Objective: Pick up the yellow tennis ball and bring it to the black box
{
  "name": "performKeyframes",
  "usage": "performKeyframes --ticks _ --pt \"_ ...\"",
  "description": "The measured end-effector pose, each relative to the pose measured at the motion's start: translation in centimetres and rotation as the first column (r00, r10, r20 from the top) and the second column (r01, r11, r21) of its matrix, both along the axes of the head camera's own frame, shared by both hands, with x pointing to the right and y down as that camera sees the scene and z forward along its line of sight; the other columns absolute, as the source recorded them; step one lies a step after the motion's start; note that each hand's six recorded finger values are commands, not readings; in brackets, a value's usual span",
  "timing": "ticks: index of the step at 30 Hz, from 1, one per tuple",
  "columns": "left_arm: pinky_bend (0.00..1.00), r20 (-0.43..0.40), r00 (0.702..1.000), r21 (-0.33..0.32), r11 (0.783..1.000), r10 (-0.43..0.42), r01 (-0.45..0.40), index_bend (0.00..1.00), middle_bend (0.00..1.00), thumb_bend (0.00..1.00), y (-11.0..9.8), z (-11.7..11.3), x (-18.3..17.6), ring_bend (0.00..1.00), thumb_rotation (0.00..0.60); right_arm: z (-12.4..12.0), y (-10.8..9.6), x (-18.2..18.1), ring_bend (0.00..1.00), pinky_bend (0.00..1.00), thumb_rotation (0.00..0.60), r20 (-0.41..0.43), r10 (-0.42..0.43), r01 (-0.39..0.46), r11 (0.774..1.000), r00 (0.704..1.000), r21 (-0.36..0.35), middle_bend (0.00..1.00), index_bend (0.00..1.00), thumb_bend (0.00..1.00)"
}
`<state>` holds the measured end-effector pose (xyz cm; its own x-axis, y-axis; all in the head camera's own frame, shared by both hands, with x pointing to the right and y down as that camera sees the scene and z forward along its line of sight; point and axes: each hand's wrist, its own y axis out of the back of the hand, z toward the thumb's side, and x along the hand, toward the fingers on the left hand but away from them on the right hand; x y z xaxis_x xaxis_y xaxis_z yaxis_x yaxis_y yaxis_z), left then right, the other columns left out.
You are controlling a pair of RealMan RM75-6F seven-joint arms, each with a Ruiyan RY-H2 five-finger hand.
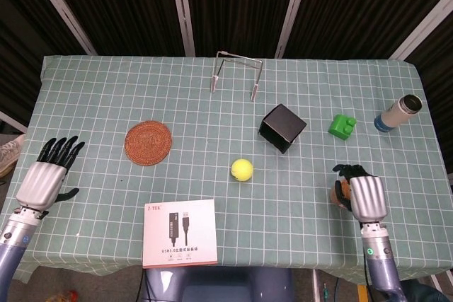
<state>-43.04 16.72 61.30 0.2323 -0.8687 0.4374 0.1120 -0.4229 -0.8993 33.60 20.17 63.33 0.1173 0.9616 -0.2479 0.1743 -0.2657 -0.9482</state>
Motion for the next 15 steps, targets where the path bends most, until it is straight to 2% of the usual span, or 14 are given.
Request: performKeyframes --ticks 3,9,15 --pt "0.00 -0.003 1.000 -0.012 1.000 0.011 -0.011 0.00 0.00 0.09 -0.1 0.2 0.3 0.00 0.600 0.2 0.6 -1.8 0.49 0.82 0.600 0.029 -0.023 0.023 1.000 0.999 0.005 0.56 0.49 0.65" --pt "0.01 -0.008 1.000 -0.026 0.999 0.027 -0.027 0.00 0.00 0.09 -0.5 0.7 0.7 0.00 0.600 1.1 1.9 -5.4 0.49 0.82 0.600 0.080 -0.061 0.066 0.996 0.995 -0.066 0.56 0.49 0.68" --pt "0.01 0.013 1.000 -0.032 0.999 0.023 -0.023 0.00 0.00 0.09 -0.6 0.9 0.6 0.00 0.600 2.1 3.7 -9.4 0.49 0.82 0.600 0.123 -0.083 0.095 0.991 0.989 -0.099 0.56 0.49 0.69"
